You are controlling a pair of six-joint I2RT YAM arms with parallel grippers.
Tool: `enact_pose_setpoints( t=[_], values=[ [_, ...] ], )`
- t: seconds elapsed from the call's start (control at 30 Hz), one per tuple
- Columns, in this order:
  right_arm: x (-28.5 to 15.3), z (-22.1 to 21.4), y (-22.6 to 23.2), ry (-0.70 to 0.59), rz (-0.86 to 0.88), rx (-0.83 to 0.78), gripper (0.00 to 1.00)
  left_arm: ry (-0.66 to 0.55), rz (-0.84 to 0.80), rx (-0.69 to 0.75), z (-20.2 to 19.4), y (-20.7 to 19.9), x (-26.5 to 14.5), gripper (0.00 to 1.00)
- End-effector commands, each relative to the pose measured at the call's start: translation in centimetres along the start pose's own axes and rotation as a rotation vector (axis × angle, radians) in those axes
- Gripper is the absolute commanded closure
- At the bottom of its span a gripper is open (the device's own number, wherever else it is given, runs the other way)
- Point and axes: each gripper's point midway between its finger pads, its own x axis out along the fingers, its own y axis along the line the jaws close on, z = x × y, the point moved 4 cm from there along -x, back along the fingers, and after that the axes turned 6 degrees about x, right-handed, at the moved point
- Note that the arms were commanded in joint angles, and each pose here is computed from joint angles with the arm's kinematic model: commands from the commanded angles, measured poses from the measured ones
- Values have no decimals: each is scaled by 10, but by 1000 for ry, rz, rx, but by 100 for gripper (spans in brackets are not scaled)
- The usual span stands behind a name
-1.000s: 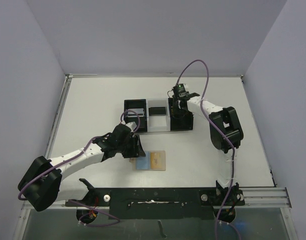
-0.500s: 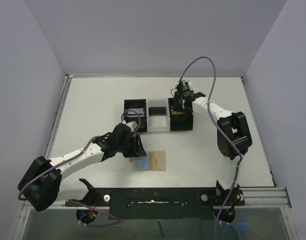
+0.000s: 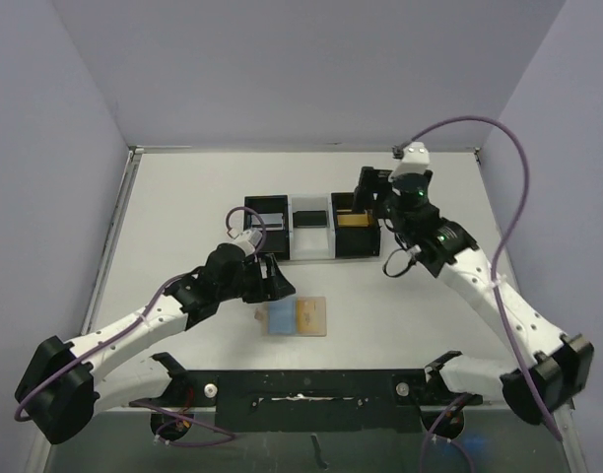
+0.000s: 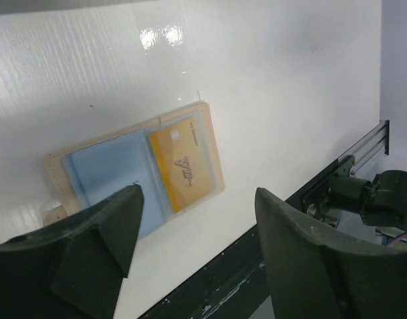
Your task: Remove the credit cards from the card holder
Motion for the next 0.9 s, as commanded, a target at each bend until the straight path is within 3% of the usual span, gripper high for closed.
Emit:
enact_pose_setpoints(
  t=[0.0, 0.07, 0.13, 0.23, 0.4, 0.47, 0.63, 0.73, 0.87],
  values=[
    [-45, 31, -9, -249, 106, 183, 2, -165, -64, 34, 32, -19, -14, 28],
    [-57, 21, -9, -292, 215, 245, 2, -189, -57, 47, 39, -20, -17, 24],
    [-60, -4, -11, -253, 297, 292, 2, -198, -49, 27, 43, -19, -17, 24],
    [-59, -38, -11, -105, 316, 392, 1, -154, -27, -17, 39, -16, -14, 24],
    [-50, -118, 13, 181, 434, 588, 19, -152, -43, -48, 33, -13, -9, 24],
    [-48, -148, 20, 274, 420, 654, 27, -144, -53, -86, 28, -11, -5, 34],
    [-49, -196, 44, 439, 374, 633, 36, -7, -98, -104, 11, -15, 11, 43],
    [-49, -211, 60, 521, 462, 655, 53, 45, -136, -139, 1, -21, 22, 51],
    [-45, -227, 74, 595, 486, 660, 60, 77, -148, -153, -9, -26, 32, 55]
  ],
)
